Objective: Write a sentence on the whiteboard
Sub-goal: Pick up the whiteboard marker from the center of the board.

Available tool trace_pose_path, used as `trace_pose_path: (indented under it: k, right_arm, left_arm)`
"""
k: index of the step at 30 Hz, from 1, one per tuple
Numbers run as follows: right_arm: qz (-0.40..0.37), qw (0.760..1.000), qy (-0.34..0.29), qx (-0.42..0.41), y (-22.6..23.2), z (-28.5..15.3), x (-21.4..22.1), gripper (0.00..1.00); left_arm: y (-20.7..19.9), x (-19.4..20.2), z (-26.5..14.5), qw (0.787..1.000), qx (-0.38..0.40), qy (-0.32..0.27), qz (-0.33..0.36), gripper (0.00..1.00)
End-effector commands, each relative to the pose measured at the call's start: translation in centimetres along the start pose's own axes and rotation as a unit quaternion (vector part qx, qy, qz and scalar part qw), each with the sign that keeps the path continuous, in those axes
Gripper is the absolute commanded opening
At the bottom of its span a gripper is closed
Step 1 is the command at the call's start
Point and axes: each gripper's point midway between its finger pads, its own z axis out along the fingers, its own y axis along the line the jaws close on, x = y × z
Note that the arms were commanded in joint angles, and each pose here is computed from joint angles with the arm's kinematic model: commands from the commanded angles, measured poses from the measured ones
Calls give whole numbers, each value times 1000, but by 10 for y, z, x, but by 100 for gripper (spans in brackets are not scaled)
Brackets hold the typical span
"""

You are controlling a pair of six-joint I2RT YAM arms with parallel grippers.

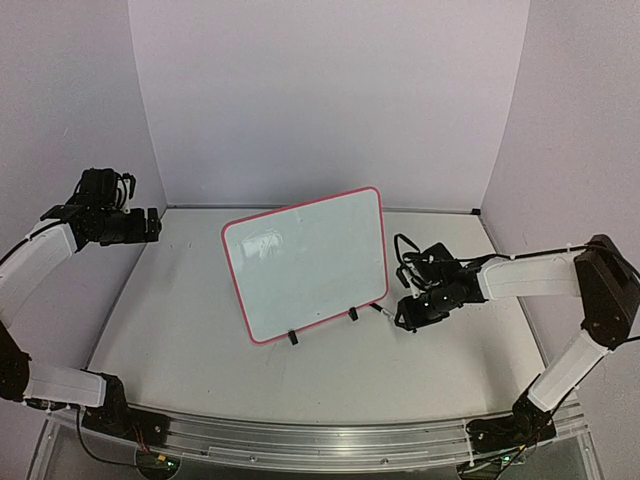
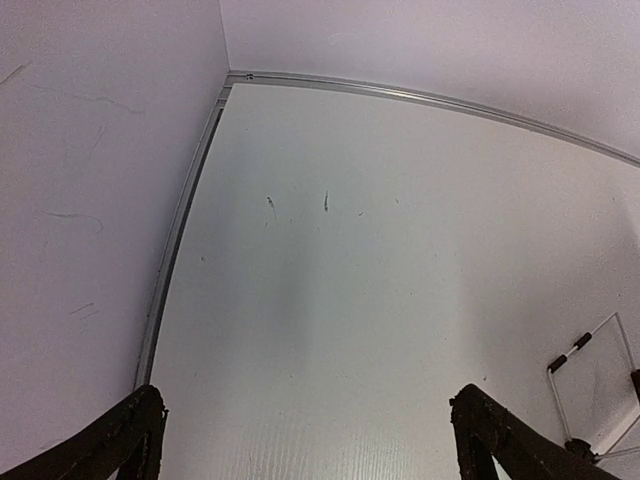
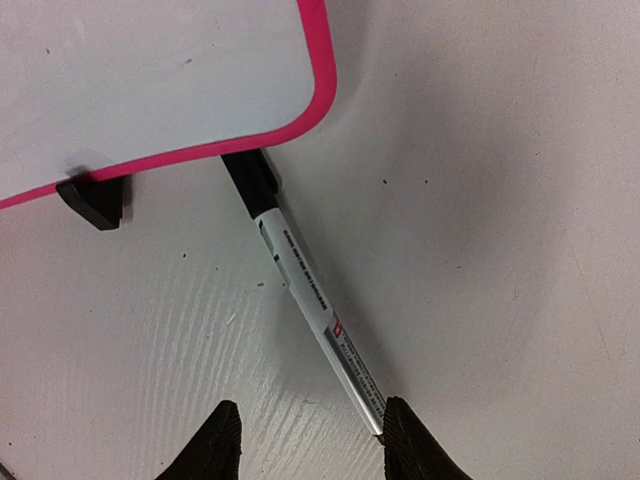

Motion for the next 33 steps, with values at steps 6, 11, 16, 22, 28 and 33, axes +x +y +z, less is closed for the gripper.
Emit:
trace_pose_path:
  k: [6, 11, 16, 22, 28, 33]
  right_arm:
    - [-17, 999, 31, 32, -9, 12, 1, 38]
    - [-18, 999, 31, 40, -11, 15, -2, 37]
    - [-20, 998, 43, 42, -12, 21, 2, 35]
    - [-26, 997, 51, 43, -7, 26, 6, 31]
    - [-27, 996, 55, 62, -8, 31, 8, 20]
    - [-19, 995, 55, 83, -13, 32, 10, 10]
  left_arm:
    - [-1, -12, -6, 1000, 5, -22, -3, 100]
    - [-1, -12, -5, 1000, 5, -20, -3, 99]
    - [-2, -12, -4, 1000, 7, -18, -3, 99]
    - [-2, -12, -4, 1000, 8, -19, -3, 100]
    - [-3, -12, -5, 1000, 10, -19, -3, 100]
    - [-3, -12, -5, 1000, 13, -23, 0, 99]
